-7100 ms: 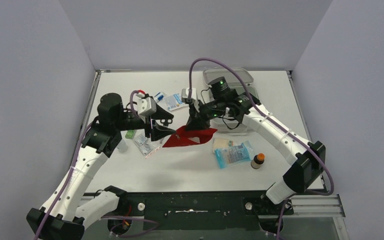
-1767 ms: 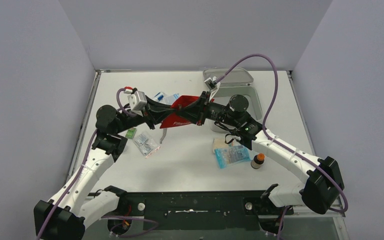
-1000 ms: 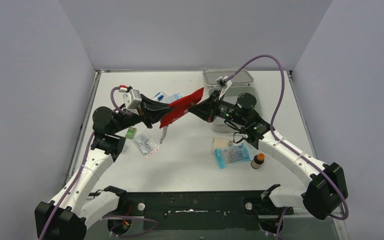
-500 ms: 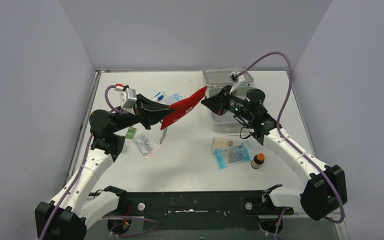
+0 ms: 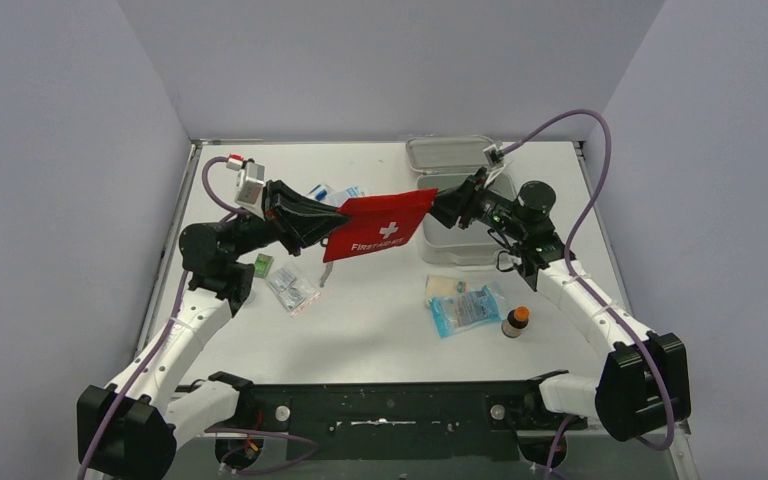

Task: Organize the medicine kit
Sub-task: Zip the medicine pouch, then place the medicine pouch inside the medicine box.

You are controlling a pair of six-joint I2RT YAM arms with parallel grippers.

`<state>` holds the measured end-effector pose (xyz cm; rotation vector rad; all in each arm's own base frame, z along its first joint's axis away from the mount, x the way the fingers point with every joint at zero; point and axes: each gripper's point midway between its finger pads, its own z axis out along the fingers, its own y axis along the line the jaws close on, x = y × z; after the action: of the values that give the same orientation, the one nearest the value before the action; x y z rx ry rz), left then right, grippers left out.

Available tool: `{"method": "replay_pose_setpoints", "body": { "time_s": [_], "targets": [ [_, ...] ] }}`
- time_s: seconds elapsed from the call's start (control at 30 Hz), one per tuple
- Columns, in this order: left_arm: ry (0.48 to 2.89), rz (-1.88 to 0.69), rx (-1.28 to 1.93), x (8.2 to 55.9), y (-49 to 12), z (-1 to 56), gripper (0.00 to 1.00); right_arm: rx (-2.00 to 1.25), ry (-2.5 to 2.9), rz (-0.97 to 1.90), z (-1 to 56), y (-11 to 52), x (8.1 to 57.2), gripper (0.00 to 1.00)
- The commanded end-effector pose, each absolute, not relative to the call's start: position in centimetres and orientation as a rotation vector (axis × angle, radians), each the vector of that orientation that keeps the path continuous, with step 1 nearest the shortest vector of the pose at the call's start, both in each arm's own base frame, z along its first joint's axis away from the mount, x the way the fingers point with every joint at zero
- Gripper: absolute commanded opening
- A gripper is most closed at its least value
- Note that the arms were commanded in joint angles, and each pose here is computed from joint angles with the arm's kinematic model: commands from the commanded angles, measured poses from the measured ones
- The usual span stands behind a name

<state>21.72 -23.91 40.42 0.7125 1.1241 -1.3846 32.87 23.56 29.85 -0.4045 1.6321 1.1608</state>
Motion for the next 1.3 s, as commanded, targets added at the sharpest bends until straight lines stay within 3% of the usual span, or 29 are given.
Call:
{"method": "replay_pose_setpoints", "body": {
  "time_s": [0.0, 0.1, 0.17, 0.4, 0.8, 1.27],
  "targets": [
    [0.991, -1.368, 0.677, 20.3, -22.9, 44.5, 0.00, -0.521, 1.399, 1.245, 33.5, 23.5, 29.5, 0.60],
    [0.970, -1.391, 0.643, 20.0, -22.7, 45.6, 0.00, -0.548, 1.343, 1.312, 34.4, 23.8, 28.2, 0.82],
    [0.953, -1.414, 0.628, 19.8, -22.6, 46.3, 0.00, -0.549, 1.303, 1.375, 35.4, 23.9, 27.3, 0.87],
    [0.905, -1.445, 0.597, 19.2, -22.1, 47.8, 0.00, -0.545, 1.228, 1.433, 36.9, 23.6, 25.9, 0.91],
    [0.914, -1.353, 0.497, 20.5, -21.2, 48.2, 0.00, -0.297, 1.357, 1.159, 37.0, 19.9, 28.2, 0.93],
    [0.891, -1.410, 0.484, 20.2, -21.2, 48.3, 0.00, -0.569, 1.134, 1.470, 39.9, 23.3, 23.5, 0.97]
  ]
}}
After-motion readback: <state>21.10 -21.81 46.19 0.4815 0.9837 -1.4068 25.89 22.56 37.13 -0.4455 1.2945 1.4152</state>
